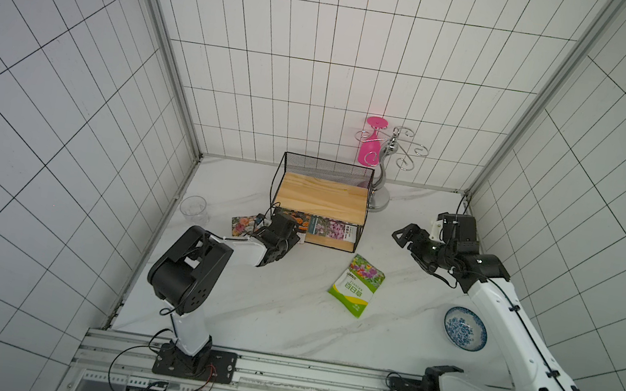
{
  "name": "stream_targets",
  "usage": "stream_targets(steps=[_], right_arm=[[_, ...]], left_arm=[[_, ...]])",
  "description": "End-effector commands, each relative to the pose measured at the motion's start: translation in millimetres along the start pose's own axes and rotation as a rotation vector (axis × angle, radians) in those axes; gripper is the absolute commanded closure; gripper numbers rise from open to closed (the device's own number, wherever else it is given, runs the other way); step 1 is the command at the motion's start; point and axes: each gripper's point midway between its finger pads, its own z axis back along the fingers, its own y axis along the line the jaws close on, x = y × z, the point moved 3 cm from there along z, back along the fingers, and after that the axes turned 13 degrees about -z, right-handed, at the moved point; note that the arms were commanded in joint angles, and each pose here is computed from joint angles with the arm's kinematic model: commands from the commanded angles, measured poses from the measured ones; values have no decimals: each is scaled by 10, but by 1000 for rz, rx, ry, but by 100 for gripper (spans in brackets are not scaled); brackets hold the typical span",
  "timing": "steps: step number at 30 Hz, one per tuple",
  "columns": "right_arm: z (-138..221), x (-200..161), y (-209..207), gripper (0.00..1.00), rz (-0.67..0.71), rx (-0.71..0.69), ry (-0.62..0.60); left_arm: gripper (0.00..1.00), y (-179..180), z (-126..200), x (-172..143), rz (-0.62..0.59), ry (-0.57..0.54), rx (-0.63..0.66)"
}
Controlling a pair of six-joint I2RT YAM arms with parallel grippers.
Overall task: Take the seed bag off the shelf
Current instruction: Pick up the seed packet from the shelf.
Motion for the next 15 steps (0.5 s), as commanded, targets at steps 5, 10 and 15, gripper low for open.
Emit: stream_targets(steps=[5, 10, 15], right_arm=[[-7, -46, -118, 9, 3, -32, 6], [-28, -42, -108, 9, 8, -32, 14], [-42, -38, -103, 9, 15, -33, 19]], left_arm=[[63, 225, -153, -85, 9, 25, 74], [72, 224, -240, -118, 33, 39, 67], [79, 285, -255, -143, 54, 26, 76]])
